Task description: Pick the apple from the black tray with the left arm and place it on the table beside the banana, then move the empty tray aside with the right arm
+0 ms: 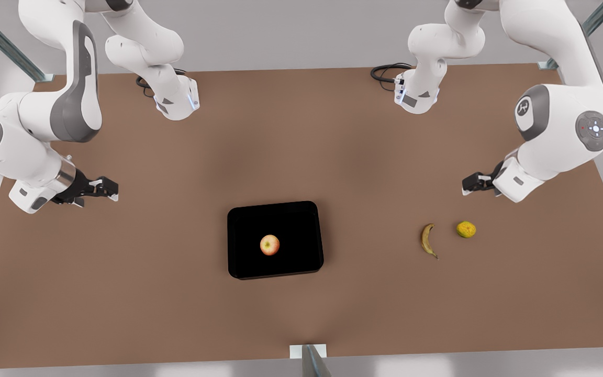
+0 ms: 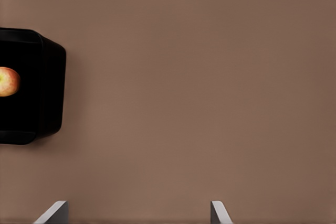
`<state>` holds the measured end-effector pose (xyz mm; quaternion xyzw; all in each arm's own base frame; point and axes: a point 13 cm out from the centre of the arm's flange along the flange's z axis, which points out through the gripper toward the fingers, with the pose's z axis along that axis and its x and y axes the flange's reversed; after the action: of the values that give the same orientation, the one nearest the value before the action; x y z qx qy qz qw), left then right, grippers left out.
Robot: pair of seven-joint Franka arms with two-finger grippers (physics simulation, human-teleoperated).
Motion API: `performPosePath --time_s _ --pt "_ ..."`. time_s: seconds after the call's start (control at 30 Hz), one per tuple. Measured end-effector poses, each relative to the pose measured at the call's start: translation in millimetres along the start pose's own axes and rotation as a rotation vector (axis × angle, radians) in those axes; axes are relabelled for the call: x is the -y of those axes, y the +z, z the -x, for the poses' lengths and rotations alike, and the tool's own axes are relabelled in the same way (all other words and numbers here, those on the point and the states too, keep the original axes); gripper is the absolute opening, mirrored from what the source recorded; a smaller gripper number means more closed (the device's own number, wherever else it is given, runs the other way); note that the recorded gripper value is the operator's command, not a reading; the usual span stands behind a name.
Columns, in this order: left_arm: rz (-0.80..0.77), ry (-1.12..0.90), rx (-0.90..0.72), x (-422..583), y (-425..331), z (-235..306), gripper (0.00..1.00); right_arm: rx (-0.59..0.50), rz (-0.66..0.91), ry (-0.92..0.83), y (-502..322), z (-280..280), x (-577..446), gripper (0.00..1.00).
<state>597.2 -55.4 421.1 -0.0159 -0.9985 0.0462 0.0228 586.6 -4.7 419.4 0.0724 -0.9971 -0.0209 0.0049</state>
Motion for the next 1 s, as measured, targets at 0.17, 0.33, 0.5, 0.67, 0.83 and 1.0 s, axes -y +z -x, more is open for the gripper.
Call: performPosePath --time_s 0.17,0.33,0.5,0.67,0.83,1.0 --pt "0.004 0.043 0.023 31.9 1.4 21.1 1.00 -0.017 -0.009 -0.035 -3.6 -3.1 -18.8 1.00" --pt "0.025 0.381 0.012 365.6 122.3 14.9 1.00 -0.046 -0.009 -0.053 -5.2 -9.8 -38.6 1.00" --pt "0.050 0.313 0.082 481.1 248.3 1.8 1.00 -0.058 -0.007 -0.027 -6.7 -13.7 -31.5 1.00" --pt "0.032 0.181 0.210 525.4 317.8 4.0 1.00 -0.067 -0.006 -0.011 -5.7 -15.5 -29.0 1.00" --pt "-0.054 0.054 0.336 544.4 355.9 26.3 1.00 -0.070 -0.006 -0.013 -5.0 -15.2 -35.0 1.00" --pt "-0.124 -0.046 0.433 542.3 370.4 54.6 1.00 -0.071 -0.006 -0.006 -4.6 -15.0 -35.0 1.00"
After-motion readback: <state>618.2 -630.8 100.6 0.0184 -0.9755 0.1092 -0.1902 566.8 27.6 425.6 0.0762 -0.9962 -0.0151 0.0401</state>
